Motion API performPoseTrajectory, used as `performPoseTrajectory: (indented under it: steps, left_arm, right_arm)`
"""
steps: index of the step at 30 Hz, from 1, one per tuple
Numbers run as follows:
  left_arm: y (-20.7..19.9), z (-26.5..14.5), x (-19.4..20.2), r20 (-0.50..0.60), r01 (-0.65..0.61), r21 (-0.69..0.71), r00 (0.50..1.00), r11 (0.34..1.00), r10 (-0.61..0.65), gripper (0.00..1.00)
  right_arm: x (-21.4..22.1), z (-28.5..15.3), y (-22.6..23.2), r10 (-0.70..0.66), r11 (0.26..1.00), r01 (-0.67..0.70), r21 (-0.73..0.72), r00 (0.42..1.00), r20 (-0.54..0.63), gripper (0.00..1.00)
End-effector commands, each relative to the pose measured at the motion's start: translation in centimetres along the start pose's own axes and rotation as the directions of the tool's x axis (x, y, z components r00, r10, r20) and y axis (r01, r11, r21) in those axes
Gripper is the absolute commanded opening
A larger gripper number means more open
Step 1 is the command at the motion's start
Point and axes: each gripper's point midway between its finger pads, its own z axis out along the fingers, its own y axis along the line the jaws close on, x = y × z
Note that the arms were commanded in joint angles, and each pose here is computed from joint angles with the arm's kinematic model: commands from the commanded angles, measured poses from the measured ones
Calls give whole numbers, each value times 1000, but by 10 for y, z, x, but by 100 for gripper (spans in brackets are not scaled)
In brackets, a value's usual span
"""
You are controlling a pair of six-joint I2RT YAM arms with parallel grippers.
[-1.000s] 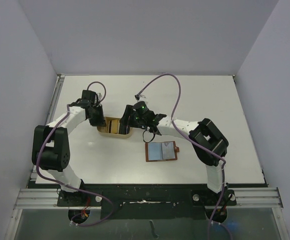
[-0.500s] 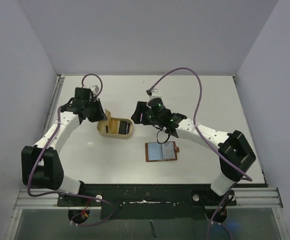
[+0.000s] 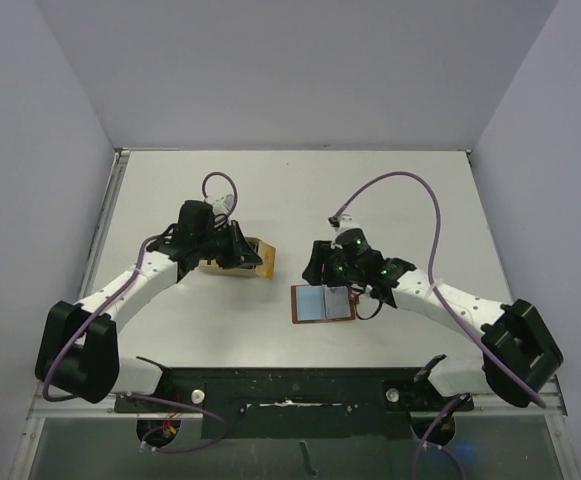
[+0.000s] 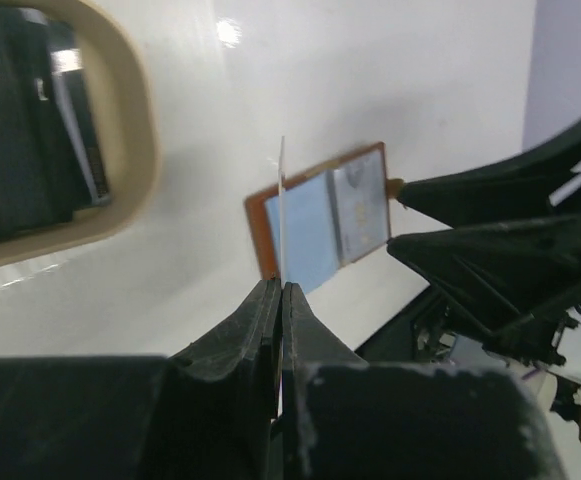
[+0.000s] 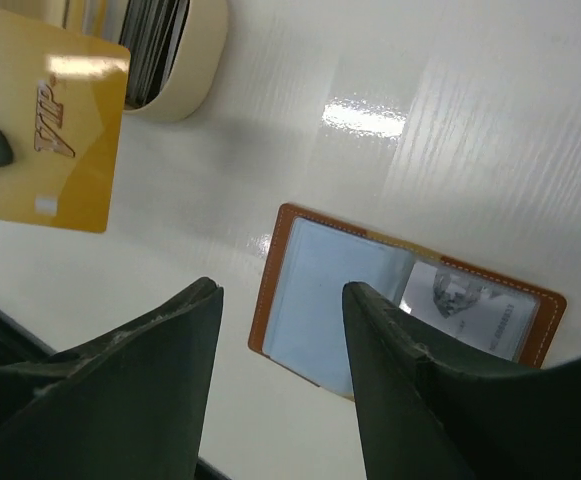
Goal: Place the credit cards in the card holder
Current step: Pick up the credit card from the storage box.
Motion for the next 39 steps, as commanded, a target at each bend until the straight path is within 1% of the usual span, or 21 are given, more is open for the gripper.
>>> performPoseTrajectory:
  steps: [1, 4, 7, 9, 11, 16, 19, 21, 22, 23, 25, 28, 29, 31, 33, 35, 39]
  left_arm:
    - [-67, -16, -6, 67, -33, 268, 998, 963, 16, 0]
    - [-86, -23, 6, 42, 10, 374, 999, 927, -28, 0]
    - [-101, -29, 14, 26, 36, 458, 998, 888, -54, 0]
    - [-110, -32, 18, 22, 43, 495, 998, 868, -62, 0]
    - [-120, -35, 21, 22, 44, 531, 998, 846, -65, 0]
    - [-140, -39, 29, 1, 52, 595, 998, 802, -66, 0]
    - [-143, -39, 31, 4, 49, 598, 998, 800, -64, 0]
    - [-141, -37, 35, -7, 61, 597, 997, 800, -70, 0]
    - [-140, -36, 37, -12, 66, 600, 997, 797, -74, 0]
    - [-142, -37, 37, -11, 68, 607, 997, 792, -77, 0]
    - [-142, -36, 38, -14, 70, 608, 997, 791, -77, 0]
    - [-134, -28, 41, -29, 84, 575, 996, 814, -82, 0]
    - [-131, -25, 43, -33, 87, 562, 996, 822, -83, 5]
    - [-124, -19, 46, -47, 93, 537, 996, 838, -81, 17]
    - [-120, -15, 48, -57, 93, 523, 996, 848, -74, 25]
    - [-113, -11, 51, -56, 82, 496, 996, 865, -62, 28]
    - [-91, 4, 50, -18, 16, 366, 1000, 930, -10, 28]
  right_arm:
    - [-37, -38, 35, 153, 950, -106, -293, 978, 140, 53]
    - [-49, -60, 48, 244, 901, -146, -408, 950, 197, 54]
    - [-59, -76, 53, 316, 864, -180, -470, 921, 228, 59]
    - [-63, -81, 56, 355, 840, -199, -505, 906, 232, 62]
    - [-63, -82, 60, 374, 819, -215, -533, 903, 210, 63]
    - [-61, -84, 65, 409, 785, -247, -569, 896, 175, 63]
    - [-60, -85, 63, 429, 775, -263, -575, 886, 173, 62]
    - [-59, -86, 62, 438, 770, -269, -579, 882, 174, 59]
    - [-58, -87, 62, 440, 767, -270, -581, 881, 171, 58]
    - [-58, -87, 62, 444, 764, -272, -585, 880, 170, 54]
    - [-58, -90, 64, 441, 756, -259, -601, 880, 176, 33]
    - [-59, -94, 62, 441, 755, -246, -608, 877, 193, 8]
    - [-60, -95, 61, 439, 758, -240, -607, 876, 202, 2]
    - [-60, -95, 57, 428, 772, -228, -594, 877, 219, 0]
    - [-58, -94, 52, 415, 791, -227, -569, 881, 226, 0]
    - [-56, -95, 46, 393, 817, -217, -535, 888, 239, 0]
    - [-47, -90, 24, 315, 890, -191, -414, 914, 256, 0]
